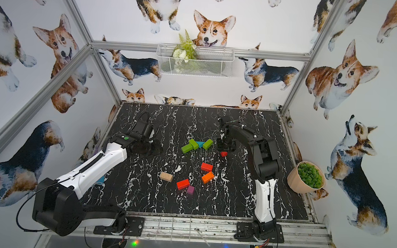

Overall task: Assemble a heart with building blocks
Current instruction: Assemble the building block at the center of the board.

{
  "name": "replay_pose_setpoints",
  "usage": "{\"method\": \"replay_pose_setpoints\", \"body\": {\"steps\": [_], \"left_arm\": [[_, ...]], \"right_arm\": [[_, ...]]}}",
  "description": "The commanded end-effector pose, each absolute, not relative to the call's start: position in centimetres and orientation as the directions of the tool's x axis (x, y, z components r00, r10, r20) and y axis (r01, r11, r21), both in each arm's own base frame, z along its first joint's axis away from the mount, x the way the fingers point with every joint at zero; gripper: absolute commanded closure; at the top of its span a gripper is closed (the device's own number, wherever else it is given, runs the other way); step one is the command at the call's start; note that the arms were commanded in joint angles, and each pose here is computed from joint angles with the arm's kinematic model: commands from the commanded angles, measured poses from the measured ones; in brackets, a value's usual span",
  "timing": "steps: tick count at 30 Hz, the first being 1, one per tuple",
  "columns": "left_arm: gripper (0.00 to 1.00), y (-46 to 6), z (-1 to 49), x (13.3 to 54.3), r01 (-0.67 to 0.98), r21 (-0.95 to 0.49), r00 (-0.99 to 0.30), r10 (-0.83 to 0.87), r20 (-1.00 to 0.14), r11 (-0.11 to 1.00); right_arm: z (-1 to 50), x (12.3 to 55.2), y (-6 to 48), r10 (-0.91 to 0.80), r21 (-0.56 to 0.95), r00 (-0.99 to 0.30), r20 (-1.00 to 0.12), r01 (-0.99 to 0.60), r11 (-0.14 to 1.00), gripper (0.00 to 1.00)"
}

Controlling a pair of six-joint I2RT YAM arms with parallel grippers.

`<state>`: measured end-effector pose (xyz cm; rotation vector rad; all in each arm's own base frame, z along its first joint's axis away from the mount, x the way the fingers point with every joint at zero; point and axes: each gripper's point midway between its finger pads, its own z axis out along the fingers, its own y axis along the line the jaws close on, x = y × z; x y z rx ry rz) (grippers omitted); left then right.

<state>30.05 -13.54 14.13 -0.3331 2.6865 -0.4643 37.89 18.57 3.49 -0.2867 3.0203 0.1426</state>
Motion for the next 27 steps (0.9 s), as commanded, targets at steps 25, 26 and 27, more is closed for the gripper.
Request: {"method": "replay_pose_setpoints", "body": {"steps": [25, 26, 27], "left_arm": [[0.60, -14.1, 12.1, 29.7, -0.180, -0.394, -0.905, -0.308, -0.292, 0.901], [0.60, -14.0, 12.1, 29.7, -0.179, -0.390, -0.904, -0.307, -0.296, 0.903], [0.60, -14.0, 12.1, 29.7, -0.179, -0.387, -0.904, -0.307, -0.298, 0.905]], "right_arm": [[4.2, 36.8, 18.8, -0.277, -0.115, -0.950, -0.147, -0.261, 0.958, 0.33], [4.1, 37.0, 18.4, -0.255, -0.116, -0.956, -0.144, -0.240, 0.964, 0.33], [4.1, 37.2, 18.1, -0.239, -0.113, -0.961, -0.139, -0.224, 0.968, 0.34]]}}
